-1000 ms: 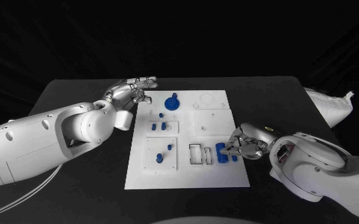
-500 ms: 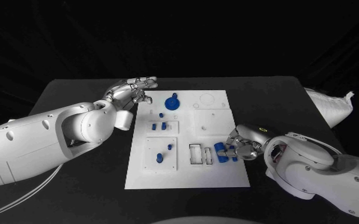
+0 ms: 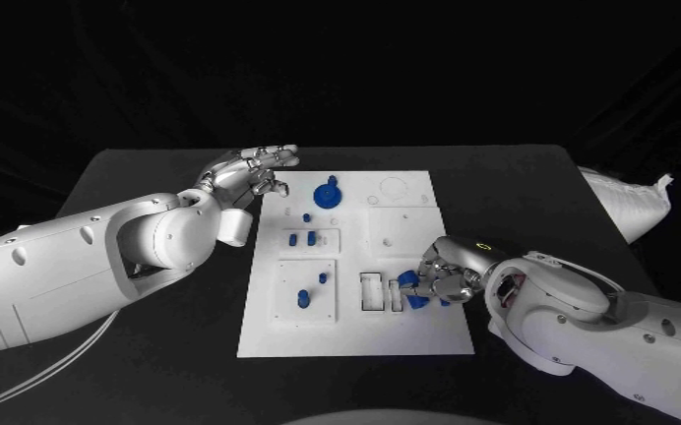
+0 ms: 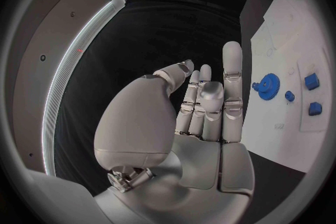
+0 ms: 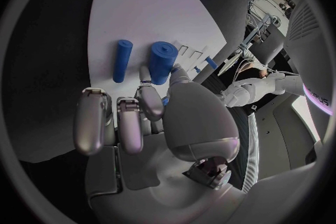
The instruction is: Assemble the parts on the task board
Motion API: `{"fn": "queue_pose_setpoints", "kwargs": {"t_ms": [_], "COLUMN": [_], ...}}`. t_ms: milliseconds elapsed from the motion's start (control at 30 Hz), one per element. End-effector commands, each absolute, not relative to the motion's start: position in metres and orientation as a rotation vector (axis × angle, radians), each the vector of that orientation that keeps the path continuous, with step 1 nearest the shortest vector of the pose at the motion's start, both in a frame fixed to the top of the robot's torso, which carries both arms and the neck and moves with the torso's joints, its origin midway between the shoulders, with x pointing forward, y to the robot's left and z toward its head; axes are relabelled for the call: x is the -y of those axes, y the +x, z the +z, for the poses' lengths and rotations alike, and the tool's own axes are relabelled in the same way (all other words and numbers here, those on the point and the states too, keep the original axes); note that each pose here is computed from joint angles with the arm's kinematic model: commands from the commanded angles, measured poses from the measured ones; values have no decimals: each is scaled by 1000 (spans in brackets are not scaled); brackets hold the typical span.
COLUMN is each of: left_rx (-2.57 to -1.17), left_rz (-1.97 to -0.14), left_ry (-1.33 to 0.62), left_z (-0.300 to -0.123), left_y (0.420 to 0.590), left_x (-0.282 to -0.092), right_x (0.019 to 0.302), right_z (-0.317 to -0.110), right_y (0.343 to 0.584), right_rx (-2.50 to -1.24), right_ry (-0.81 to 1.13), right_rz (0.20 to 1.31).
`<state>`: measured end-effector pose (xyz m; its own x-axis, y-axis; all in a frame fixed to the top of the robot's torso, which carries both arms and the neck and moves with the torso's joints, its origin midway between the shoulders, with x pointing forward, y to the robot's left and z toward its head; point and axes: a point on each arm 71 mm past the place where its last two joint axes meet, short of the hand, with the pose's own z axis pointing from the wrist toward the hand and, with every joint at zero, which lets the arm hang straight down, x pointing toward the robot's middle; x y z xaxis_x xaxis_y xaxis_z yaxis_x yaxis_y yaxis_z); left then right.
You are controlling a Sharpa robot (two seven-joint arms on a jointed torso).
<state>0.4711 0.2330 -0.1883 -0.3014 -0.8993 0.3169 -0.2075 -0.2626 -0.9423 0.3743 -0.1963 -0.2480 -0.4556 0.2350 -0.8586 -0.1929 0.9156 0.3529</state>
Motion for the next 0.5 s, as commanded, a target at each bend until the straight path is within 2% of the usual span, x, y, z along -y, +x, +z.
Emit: {"fn": "queue_pose_setpoints", "kwargs": {"t_ms": [33, 233, 500], "left_rx": [-1434, -1435, -1435], "left_rz": [-1638, -1638, -1636], "left_ry": [-1366, -1366, -1367], "left_z": [-187, -187, -187], "left_y": [470, 470, 470], "left_x": [-231, -232, -232], "right_x": [197, 197, 202], "right_z": [-264, -259, -237], "right_y": [368, 367, 365], "right_rx": [-2048, -1997, -1920], "right_ry": [1, 26, 128], "right_rz": [453, 464, 508]}}
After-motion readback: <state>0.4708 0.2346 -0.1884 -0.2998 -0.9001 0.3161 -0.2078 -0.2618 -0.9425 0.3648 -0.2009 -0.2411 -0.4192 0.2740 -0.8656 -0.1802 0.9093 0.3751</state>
